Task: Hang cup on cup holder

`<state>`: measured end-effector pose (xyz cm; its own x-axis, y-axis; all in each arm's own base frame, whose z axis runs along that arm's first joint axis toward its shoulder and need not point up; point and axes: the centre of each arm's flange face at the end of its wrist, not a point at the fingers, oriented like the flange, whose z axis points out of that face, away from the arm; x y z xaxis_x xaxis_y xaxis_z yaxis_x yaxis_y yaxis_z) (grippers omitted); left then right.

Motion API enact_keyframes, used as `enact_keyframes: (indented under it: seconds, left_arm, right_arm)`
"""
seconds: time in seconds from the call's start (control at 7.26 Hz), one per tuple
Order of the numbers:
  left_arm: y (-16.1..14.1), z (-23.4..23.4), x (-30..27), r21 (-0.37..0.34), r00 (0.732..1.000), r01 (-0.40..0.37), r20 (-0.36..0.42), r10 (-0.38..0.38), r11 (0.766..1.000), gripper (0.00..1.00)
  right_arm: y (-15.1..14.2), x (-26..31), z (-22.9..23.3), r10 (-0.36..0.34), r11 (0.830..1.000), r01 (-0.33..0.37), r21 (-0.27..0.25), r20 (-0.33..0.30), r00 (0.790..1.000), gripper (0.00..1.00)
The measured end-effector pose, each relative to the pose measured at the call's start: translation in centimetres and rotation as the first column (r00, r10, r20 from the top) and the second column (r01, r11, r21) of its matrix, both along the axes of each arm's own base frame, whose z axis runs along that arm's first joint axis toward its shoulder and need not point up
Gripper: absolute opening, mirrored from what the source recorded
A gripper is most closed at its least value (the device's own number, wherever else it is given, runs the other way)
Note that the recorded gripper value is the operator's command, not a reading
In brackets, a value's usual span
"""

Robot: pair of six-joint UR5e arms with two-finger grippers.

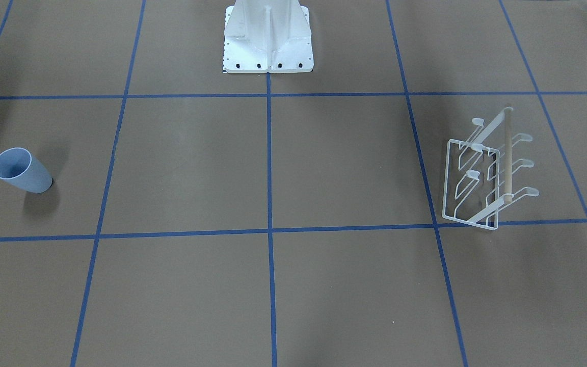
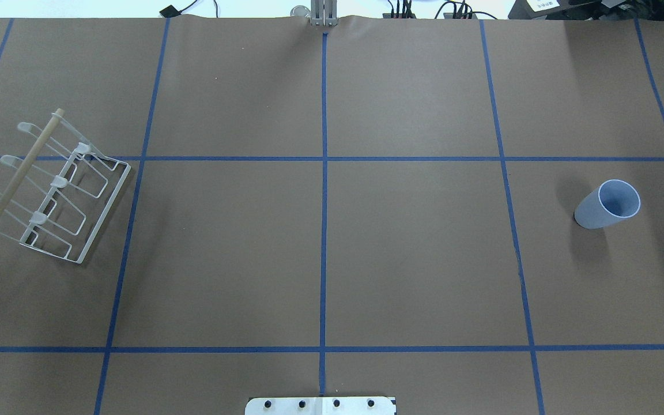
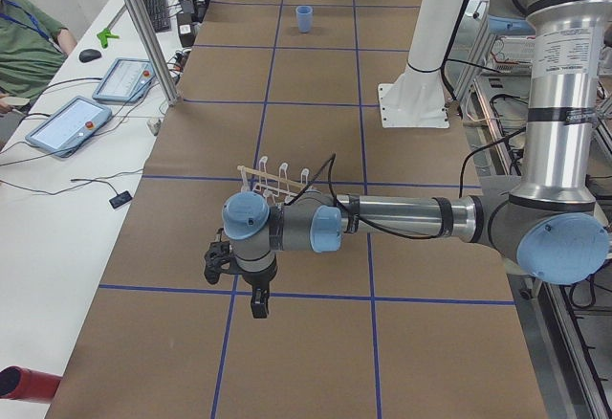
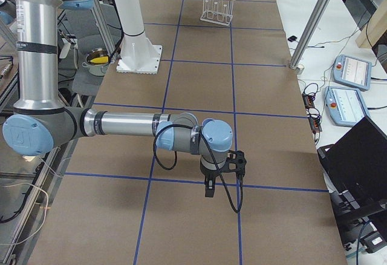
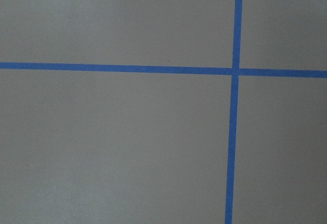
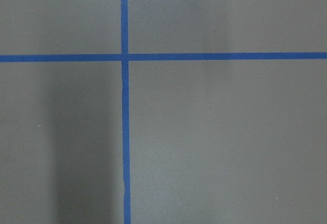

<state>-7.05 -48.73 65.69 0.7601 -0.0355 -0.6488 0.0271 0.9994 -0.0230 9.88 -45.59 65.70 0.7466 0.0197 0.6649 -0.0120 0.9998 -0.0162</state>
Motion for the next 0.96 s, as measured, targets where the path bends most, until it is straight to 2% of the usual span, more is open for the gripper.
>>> enact_keyframes:
  seconds: [0.41,0.96]
  left_arm:
    - [0.02,-0.03,-0.01,0.000,1.000,0.000,0.001,0.000,1.000,0.98]
    - [-0.11,-0.17,0.07,-0.003,1.000,0.003,-0.003,-0.003,1.000,0.98]
  right_arm:
    - [-0.04,0.00,-0.11,-0.001,1.000,0.001,0.004,0.000,1.000,1.00]
    - [-0.19,-0.04,-0.39,-0.001,0.999,0.001,0.048,-0.006,1.000,1.00]
